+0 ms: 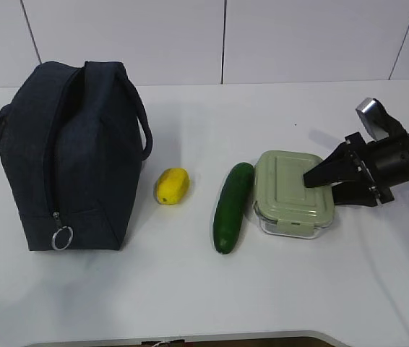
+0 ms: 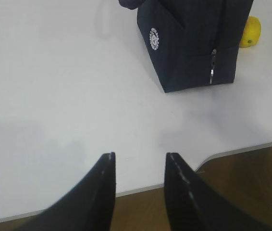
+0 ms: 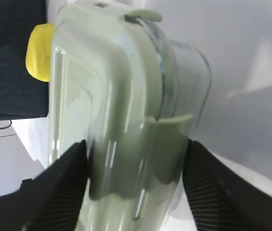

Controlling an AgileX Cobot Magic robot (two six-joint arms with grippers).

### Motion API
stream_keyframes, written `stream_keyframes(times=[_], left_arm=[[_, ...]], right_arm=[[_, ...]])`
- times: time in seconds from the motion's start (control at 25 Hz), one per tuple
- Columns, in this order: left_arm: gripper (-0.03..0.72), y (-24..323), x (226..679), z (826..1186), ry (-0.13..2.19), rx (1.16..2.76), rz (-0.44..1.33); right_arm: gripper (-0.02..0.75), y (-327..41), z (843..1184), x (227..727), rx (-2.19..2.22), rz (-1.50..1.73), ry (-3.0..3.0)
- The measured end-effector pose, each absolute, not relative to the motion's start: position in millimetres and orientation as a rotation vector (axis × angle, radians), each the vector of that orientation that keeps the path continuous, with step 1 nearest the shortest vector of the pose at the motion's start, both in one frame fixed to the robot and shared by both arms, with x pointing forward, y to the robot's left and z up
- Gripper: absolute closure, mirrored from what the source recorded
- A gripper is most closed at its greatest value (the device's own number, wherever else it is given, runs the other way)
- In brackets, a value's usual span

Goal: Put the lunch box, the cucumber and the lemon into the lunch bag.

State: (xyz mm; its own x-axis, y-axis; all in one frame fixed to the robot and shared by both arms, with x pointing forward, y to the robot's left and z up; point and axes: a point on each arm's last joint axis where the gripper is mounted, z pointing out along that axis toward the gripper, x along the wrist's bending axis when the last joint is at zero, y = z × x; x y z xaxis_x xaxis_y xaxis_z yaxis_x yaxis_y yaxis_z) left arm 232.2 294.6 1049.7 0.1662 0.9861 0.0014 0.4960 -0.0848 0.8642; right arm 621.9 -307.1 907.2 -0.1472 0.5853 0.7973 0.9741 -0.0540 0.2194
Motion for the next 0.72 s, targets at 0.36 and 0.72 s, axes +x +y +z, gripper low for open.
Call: stream_keyframes(times=[0.36,0.72], left_arm=[[0.446,294.6,232.2,1049.7,1.429,1.691,0.823],[0.446,294.6,232.2,1049.7,1.429,1.691,0.823]], right_arm=[[0.321,-306.8,907.8,622.4,-1.658,-1.100,-1.746],[0.341,-306.3,908.6,622.6,-1.655,-1.109,-1.735]])
